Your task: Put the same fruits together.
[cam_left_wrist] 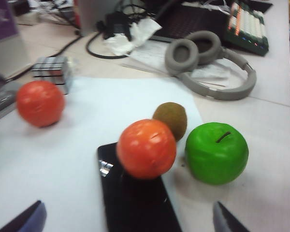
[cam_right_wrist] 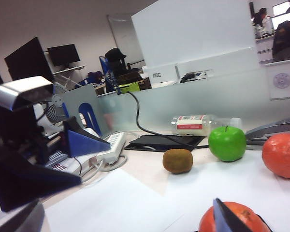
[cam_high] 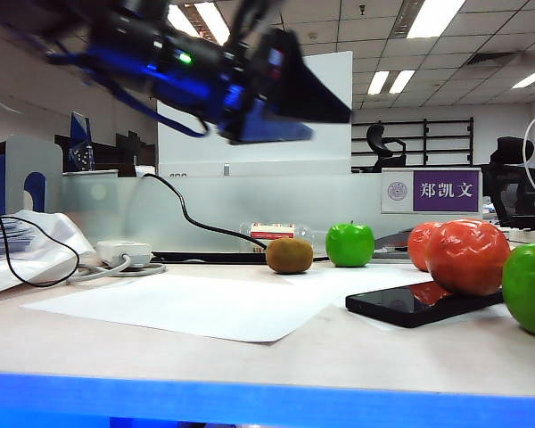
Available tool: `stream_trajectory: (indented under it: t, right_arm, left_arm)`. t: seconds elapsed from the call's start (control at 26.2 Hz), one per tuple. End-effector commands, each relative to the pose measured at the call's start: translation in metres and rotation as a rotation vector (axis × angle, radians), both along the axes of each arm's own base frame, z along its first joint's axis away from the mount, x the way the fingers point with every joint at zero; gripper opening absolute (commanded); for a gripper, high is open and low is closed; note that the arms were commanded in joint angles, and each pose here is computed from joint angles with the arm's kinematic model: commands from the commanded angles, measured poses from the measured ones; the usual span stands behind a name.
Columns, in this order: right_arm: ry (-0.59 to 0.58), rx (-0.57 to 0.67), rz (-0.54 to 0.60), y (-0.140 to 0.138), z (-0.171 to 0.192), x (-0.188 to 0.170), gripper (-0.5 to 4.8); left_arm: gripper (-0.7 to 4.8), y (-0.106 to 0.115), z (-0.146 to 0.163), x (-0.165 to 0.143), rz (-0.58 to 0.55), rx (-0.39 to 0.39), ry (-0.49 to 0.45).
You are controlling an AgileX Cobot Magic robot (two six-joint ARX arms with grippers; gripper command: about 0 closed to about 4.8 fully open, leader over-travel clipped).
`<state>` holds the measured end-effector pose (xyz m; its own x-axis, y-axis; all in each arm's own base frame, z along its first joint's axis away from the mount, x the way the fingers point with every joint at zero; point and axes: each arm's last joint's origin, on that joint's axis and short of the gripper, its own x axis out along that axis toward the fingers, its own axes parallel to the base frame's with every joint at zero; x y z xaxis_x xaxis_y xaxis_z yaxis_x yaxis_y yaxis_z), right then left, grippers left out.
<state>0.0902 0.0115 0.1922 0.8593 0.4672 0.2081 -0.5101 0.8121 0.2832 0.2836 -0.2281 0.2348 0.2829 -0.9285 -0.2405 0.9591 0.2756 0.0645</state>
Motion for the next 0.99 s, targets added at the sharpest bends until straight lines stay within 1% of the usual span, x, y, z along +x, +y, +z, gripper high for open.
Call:
stream_trajectory:
  t: [0.04,0.08,0.11,0.15,0.27,0.46,0.57,0.69,0.76,0.84,0.92,0.99]
  right_arm:
    - [0.006,0.004,0.001,0.0,0.001,0.0,4.79]
    - [0.019,0.006,0.005,0.0,0.0,0.0,4.79]
    - [0.025,0.009,0.007,0.0,-0.001,0.0,4.79]
    - [0.038,0.021,0.013,0.0,-0.001,0.0,4.79]
    - [0.043,0.021,0.018,0.0,-0.002,0.0,4.79]
    - [0.059,0.021,0.023,0.001,-0.003,0.0,4.79]
    - [0.073,0.017,0.041,0.001,-0.005,0.0,4.79]
    - [0.066,0.002,0.037,0.001,-0.005,0.0,4.79]
    - [0.069,-0.028,0.016,0.001,-0.007,0.001,4.79]
    - [0.122,-0.041,-0.02,0.0,-0.012,0.003,4.79]
    - [0.185,-0.066,-0.058,-0.001,-0.019,0.006,4.79]
    - [0.206,-0.086,-0.086,-0.002,-0.021,0.01,4.79]
  left_arm:
    - [4.79,-0.025,-0.005,0.013,-0.045,-0.001,-0.026]
    - [4.79,-0.038,-0.011,0.019,-0.065,0.006,-0.033]
    - [4.79,-0.043,-0.013,0.021,-0.072,0.01,-0.034]
    - [4.79,-0.054,-0.019,0.026,-0.089,0.017,-0.031]
    - [4.79,-0.069,-0.026,0.032,-0.107,0.03,-0.016]
    - [4.79,-0.095,-0.037,0.038,-0.148,0.042,-0.052]
    - [4.79,-0.106,-0.044,0.043,-0.155,0.068,-0.025]
    - [4.79,-0.109,-0.047,0.045,-0.133,0.095,-0.008]
    - [4.79,-0.109,-0.046,0.046,-0.121,0.093,-0.016]
    - [4.79,-0.106,-0.042,0.048,-0.101,0.087,-0.03]
    - [4.79,-0.097,-0.034,0.055,-0.07,0.082,-0.039]
    - [4.79,-0.087,-0.026,0.06,-0.048,0.083,-0.036]
